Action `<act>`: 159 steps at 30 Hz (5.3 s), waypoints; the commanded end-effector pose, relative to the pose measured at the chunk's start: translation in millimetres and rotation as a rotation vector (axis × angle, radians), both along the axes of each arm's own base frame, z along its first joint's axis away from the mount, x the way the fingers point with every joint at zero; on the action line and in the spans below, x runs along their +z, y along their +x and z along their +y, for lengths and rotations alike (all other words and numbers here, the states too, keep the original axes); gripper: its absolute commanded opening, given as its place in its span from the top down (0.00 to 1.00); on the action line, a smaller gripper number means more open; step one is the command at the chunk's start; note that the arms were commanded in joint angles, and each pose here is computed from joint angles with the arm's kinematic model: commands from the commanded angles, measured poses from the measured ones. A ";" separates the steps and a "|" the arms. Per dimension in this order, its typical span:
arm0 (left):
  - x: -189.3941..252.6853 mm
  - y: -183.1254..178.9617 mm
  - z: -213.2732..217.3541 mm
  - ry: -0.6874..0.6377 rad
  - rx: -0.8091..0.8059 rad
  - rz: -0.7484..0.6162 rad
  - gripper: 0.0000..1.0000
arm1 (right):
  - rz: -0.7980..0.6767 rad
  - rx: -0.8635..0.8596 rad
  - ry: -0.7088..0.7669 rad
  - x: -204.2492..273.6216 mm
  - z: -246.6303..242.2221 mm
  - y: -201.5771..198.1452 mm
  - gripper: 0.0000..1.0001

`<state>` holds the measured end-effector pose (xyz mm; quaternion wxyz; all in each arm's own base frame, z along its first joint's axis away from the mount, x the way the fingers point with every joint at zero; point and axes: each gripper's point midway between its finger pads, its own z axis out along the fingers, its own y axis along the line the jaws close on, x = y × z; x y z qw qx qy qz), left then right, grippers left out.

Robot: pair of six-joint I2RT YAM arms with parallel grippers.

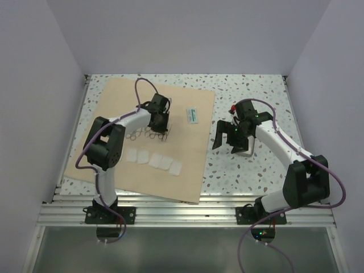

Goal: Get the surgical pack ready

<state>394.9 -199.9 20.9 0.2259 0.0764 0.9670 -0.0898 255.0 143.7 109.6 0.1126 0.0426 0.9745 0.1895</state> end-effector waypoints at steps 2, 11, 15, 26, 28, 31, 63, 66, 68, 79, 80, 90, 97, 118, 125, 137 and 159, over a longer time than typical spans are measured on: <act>32.3 13.9 -3.4 -0.013 -0.002 -0.049 1.00 | -0.040 0.037 0.064 21.7 16.9 14.4 0.02; 133.5 -26.8 -31.8 -0.351 -0.057 -0.064 1.00 | -0.103 -0.021 0.285 75.0 66.6 53.2 0.14; 152.8 -59.3 -64.8 -0.626 -0.123 -0.011 1.00 | -0.207 -0.085 0.453 97.0 103.5 80.3 0.19; 154.6 -100.0 -88.7 -0.722 -0.139 0.051 1.00 | -0.162 -0.104 0.406 80.5 141.4 84.7 0.39; 155.7 -102.4 -93.2 -0.731 -0.146 0.058 1.00 | -0.157 -0.105 0.392 74.6 146.2 84.1 0.39; 158.1 -105.2 -97.6 -0.733 -0.163 0.059 1.00 | -0.143 -0.097 0.391 69.2 152.8 82.8 0.39; 89.5 -9.9 -17.8 -0.332 -0.031 -0.049 0.34 | 0.071 -0.188 -0.565 -14.0 -101.7 91.1 1.00; 76.1 0.9 -12.2 -0.277 -0.002 -0.040 0.35 | 0.097 -0.197 -0.568 -28.4 -111.6 91.4 1.00; 68.9 7.3 -9.8 -0.250 0.012 -0.034 0.35 | 0.100 -0.206 -0.569 -39.0 -118.3 96.2 1.00; 45.7 29.0 -12.8 -0.146 0.014 -0.022 0.29 | 0.164 -0.180 -0.591 -74.5 -135.3 114.9 0.95; 44.1 28.3 -15.7 -0.139 0.008 -0.021 0.29 | 0.167 -0.175 -0.583 -77.4 -133.7 116.1 0.94; 21.0 17.6 -18.4 -0.064 -0.001 0.024 0.35 | 0.156 -0.164 -0.535 -71.7 -126.0 118.3 0.57; 15.3 16.2 -10.7 -0.006 0.004 0.019 0.34 | 0.116 -0.161 -0.512 -40.7 -122.7 119.8 0.41; 0.6 3.9 -20.9 -0.027 -0.015 0.063 0.81 | -0.023 -0.042 -0.297 26.6 -36.8 89.4 0.39; 4.3 1.5 -19.1 -0.026 -0.011 0.053 1.00 | -0.020 0.003 -0.231 29.9 -10.4 76.8 0.39; 112.9 -31.4 -89.9 -0.531 -0.119 0.072 1.00 | -0.059 0.236 0.437 56.9 96.0 58.5 0.34; 169.1 -64.6 -123.7 -0.987 0.003 0.166 1.00 | -0.103 0.172 0.547 46.0 150.3 63.7 0.55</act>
